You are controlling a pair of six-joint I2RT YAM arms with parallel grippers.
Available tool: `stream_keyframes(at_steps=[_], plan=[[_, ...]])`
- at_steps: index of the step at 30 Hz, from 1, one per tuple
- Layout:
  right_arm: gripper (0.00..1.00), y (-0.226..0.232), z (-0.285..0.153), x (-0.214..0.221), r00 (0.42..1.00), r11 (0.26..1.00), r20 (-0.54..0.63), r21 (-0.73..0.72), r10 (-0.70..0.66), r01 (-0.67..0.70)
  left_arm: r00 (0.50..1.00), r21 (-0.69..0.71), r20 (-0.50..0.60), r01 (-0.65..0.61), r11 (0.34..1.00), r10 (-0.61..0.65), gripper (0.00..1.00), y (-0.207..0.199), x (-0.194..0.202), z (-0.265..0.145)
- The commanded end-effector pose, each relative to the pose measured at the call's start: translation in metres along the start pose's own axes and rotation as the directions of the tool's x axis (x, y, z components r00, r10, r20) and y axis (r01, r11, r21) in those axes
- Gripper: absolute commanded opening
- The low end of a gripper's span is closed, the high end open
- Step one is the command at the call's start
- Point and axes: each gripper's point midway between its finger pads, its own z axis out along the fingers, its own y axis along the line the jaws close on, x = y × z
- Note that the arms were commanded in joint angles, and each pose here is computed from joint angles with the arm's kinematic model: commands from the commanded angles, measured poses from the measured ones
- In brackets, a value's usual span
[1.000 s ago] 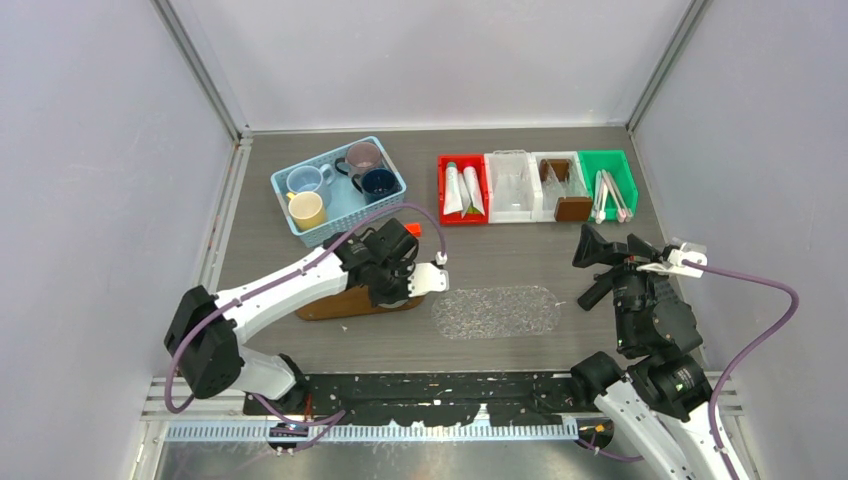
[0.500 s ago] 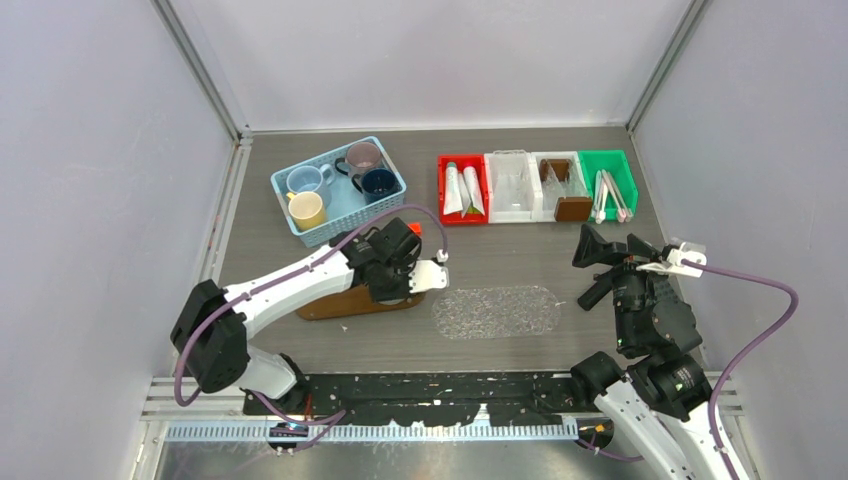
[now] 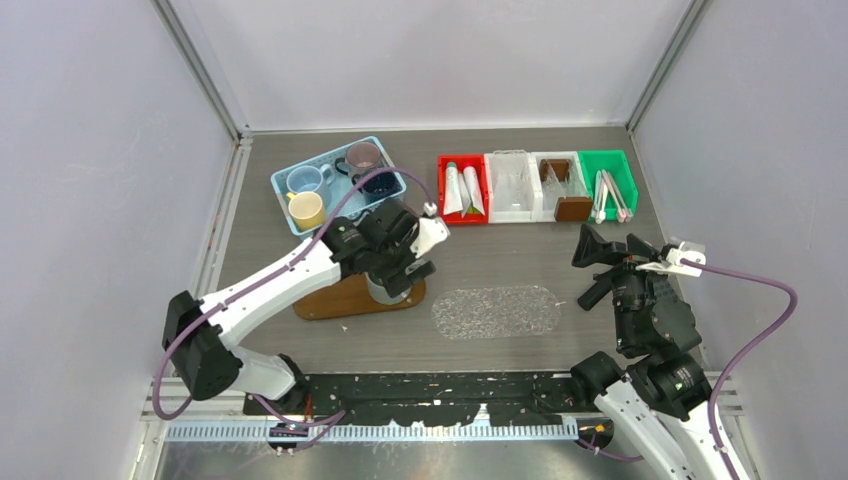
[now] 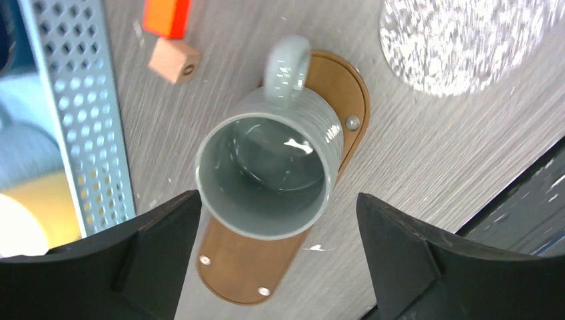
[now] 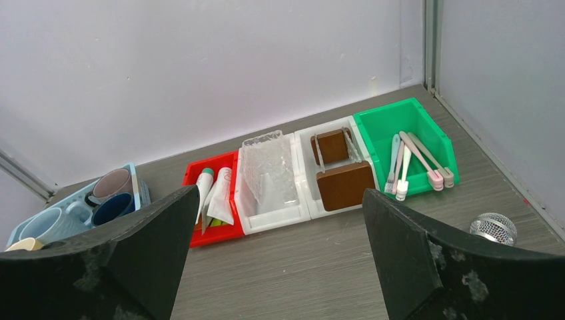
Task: Prepare toiletry sets of a toothbrush and toothpaste on the tray
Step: Place the cup on the tray.
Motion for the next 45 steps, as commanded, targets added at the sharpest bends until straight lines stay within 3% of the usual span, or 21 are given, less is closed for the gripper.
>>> stream_keyframes(at_steps=[1,6,11,15,19,25,28,36,41,45], plan=[[1.00,0.004,0.001,-0.010,0.999,1.000,0.034,-0.017,0.013,-0.012,0.883,-0.163,0.113,0.470,0.868,-0.456,0.93,0.021,-0.017,-0.041],[1.00,0.005,0.000,-0.010,0.999,1.000,0.036,-0.020,0.017,-0.017,0.568,-0.294,0.166,0.809,0.510,-0.806,0.96,0.025,0.000,-0.049],[1.00,0.005,0.001,-0.009,0.999,1.000,0.033,-0.022,0.016,-0.016,0.259,-0.396,0.177,0.902,0.172,-0.949,0.92,0.009,0.024,-0.033],[1.00,0.007,0.000,-0.009,0.999,0.999,0.032,-0.030,0.019,-0.018,0.086,-0.443,0.220,0.896,-0.021,-0.972,0.84,0.002,0.036,-0.030],[1.00,0.005,-0.001,-0.010,0.999,0.999,0.039,-0.028,0.022,-0.020,-0.044,-0.412,0.295,0.896,-0.169,-0.954,0.82,0.001,0.043,-0.029],[1.00,0.004,-0.004,-0.014,0.998,0.999,0.053,-0.030,0.031,-0.030,-0.199,-0.324,0.382,0.886,-0.333,-0.903,0.77,0.000,0.050,-0.017],[1.00,0.005,-0.004,-0.015,0.998,0.999,0.056,-0.037,0.036,-0.034,-0.241,-0.307,0.390,0.876,-0.372,-0.889,0.73,-0.002,0.053,-0.005],[1.00,0.004,-0.006,-0.017,0.997,0.999,0.065,-0.037,0.042,-0.039,-0.272,-0.310,0.373,0.864,-0.396,-0.887,0.65,-0.006,0.044,0.016],[1.00,0.004,-0.006,-0.018,0.997,0.999,0.068,-0.037,0.042,-0.040,-0.320,-0.283,0.370,0.856,-0.433,-0.872,0.53,-0.009,0.039,0.031],[1.00,0.003,-0.007,-0.017,0.997,0.999,0.068,-0.035,0.042,-0.040,-0.321,-0.286,0.386,0.850,-0.443,-0.865,0.41,-0.006,0.039,0.032]])
